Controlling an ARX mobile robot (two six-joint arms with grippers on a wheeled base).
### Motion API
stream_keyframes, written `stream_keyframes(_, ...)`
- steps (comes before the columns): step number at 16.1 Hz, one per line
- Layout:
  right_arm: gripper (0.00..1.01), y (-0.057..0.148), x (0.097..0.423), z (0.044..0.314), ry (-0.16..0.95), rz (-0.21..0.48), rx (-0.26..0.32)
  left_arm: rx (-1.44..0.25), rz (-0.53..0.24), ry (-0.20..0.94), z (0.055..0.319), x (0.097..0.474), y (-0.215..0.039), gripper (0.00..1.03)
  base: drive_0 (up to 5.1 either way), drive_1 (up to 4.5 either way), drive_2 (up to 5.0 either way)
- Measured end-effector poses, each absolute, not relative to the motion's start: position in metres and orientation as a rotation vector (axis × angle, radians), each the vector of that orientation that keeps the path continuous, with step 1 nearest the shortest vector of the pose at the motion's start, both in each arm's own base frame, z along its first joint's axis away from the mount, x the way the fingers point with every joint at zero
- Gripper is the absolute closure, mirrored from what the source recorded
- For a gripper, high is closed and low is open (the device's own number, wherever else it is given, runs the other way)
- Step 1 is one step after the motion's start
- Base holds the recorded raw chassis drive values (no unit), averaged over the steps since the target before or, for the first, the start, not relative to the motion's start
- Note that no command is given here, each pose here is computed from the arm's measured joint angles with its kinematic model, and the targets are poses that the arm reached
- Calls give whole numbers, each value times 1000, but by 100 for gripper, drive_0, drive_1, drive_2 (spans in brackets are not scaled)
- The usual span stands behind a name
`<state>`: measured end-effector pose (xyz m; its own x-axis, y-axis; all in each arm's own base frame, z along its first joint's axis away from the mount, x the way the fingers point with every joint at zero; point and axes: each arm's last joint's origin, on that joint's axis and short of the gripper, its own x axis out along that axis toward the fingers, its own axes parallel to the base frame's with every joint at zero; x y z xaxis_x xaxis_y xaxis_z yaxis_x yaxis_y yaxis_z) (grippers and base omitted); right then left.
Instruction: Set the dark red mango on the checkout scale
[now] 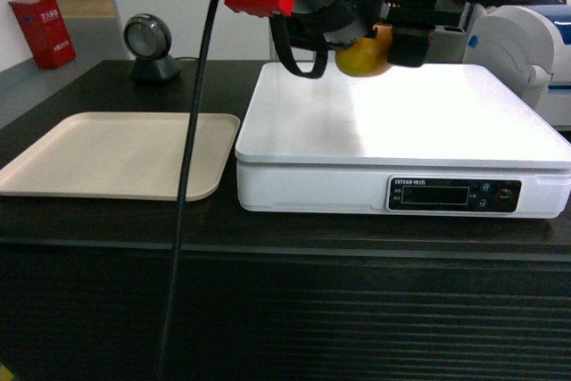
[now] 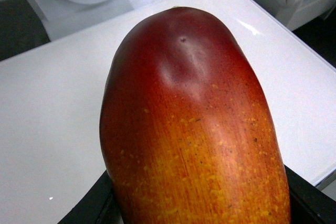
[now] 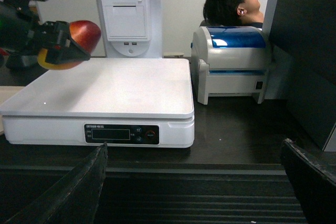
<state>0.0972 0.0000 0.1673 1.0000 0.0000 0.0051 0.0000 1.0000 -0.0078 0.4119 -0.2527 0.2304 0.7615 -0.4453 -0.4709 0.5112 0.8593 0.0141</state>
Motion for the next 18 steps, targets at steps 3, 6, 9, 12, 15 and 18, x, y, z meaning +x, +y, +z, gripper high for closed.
stream_keyframes(3, 3, 0, 97, 167, -5, 0, -8, 134, -525, 540, 215, 425, -275, 43, 0, 0, 0)
stream_keyframes(6, 3, 0, 97, 167, -5, 0, -8, 122, -521, 580, 206, 439, -293, 43, 0, 0, 0)
stream_keyframes(9, 3, 0, 97, 167, -5, 0, -8, 93, -492, 632, 198, 453, -305, 43, 0, 0, 0)
stream_keyframes(12, 3, 0, 97, 167, -5, 0, -8, 73, -466, 669, 191, 459, -312, 43, 0, 0, 0)
stream_keyframes(15, 3, 0, 97, 167, -5, 0, -8, 62, -440, 691, 190, 460, -315, 43, 0, 0, 0)
stream_keyframes(18, 3, 0, 97, 167, -5, 0, -8, 56, -434, 692, 189, 460, -315, 25, 0, 0, 0)
